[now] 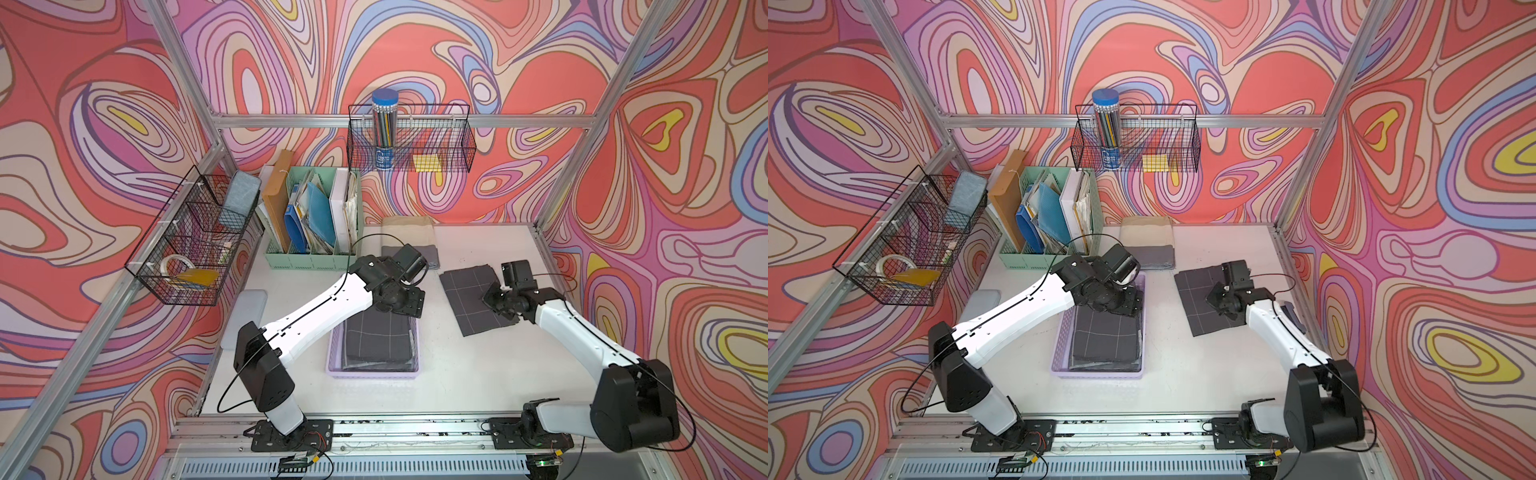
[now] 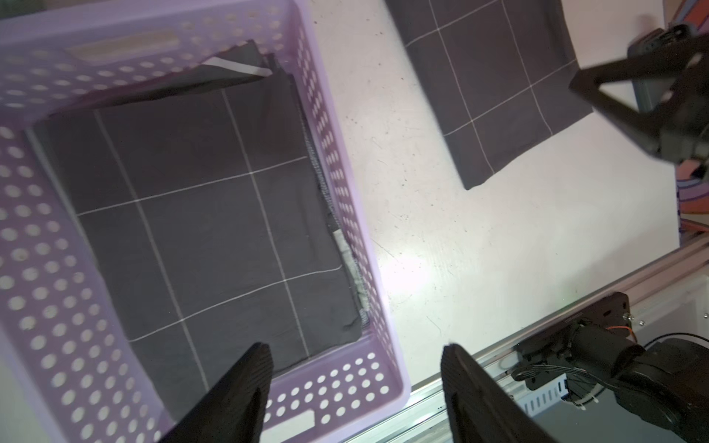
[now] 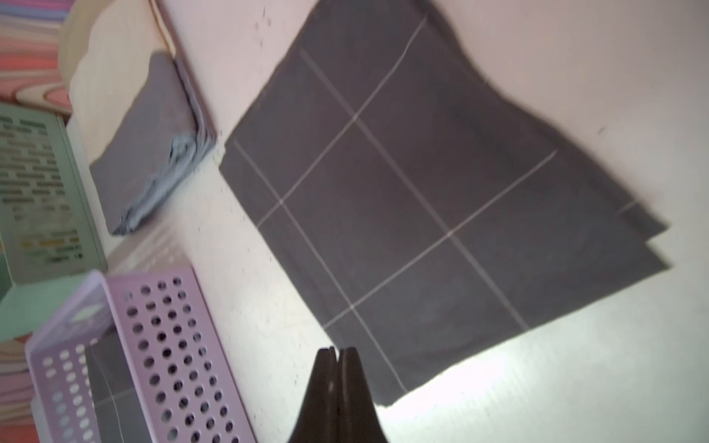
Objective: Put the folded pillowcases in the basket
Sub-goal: Move the pillowcase to the center of the board.
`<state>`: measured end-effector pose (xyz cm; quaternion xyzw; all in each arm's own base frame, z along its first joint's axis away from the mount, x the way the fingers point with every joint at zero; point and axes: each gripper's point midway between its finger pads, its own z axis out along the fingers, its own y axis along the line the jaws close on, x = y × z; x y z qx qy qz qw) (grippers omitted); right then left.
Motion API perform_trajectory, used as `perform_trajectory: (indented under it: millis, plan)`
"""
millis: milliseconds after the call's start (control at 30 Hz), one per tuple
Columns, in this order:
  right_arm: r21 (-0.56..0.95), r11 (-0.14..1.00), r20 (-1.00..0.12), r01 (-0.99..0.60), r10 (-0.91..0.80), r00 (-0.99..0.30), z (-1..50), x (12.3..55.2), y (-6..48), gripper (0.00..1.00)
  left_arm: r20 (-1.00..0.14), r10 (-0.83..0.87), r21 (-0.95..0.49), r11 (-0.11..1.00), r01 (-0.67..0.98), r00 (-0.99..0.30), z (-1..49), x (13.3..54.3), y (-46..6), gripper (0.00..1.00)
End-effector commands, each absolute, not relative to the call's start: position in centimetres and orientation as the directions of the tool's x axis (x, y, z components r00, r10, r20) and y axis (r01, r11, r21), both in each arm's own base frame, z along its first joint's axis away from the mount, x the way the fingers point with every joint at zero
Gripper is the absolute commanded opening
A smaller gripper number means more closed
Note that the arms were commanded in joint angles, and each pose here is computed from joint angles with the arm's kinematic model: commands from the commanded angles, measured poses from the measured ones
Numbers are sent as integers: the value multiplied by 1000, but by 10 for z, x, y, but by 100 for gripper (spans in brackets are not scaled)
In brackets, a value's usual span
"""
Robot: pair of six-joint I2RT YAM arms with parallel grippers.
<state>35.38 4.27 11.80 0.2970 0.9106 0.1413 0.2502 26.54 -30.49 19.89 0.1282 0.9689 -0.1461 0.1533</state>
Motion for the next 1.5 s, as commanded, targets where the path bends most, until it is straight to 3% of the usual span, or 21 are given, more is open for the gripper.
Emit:
perform_trajectory:
  millis: [0,133,233,500,700,800,867,933,1000,1133,1267,1467]
  plan:
    - [207,811,-341,547,584,-737,77,359,3,0,-318,178,-345,893,289,-931,189,268,-345,73]
    - [170,784,-258,598,621,-740,40,362,-5,0,-287,218,-335,890,311,-933,170,260,-376,72]
    - [152,771,-189,618,637,-748,20,338,-1,0,-254,232,-346,885,312,-939,154,255,-400,73]
    - [132,802,-141,583,597,-790,24,272,4,0,-198,251,-354,883,308,-947,118,249,-431,74]
    - [197,780,-87,594,617,-782,18,236,18,0,-158,259,-327,897,298,-953,94,248,-432,73]
    - [224,773,-123,594,627,-769,39,243,17,0,-164,256,-319,900,297,-953,93,249,-430,73]
    - [272,767,-234,582,639,-733,77,264,11,0,-182,255,-322,897,303,-950,98,251,-431,73]
    - [220,774,-354,594,631,-690,106,285,-10,0,-204,257,-317,896,312,-945,104,254,-429,73]
    - [158,787,-394,596,604,-693,111,306,-25,0,-214,260,-316,894,319,-942,108,254,-429,72]
    - [70,781,-277,621,613,-740,63,339,-33,0,-212,268,-300,897,324,-940,113,253,-423,72]
    - [34,771,-239,636,624,-744,29,349,-35,0,-224,270,-281,902,328,-936,117,252,-415,72]
    - [24,778,-142,627,624,-768,1,304,-19,0,-224,276,-267,905,332,-935,111,256,-413,73]
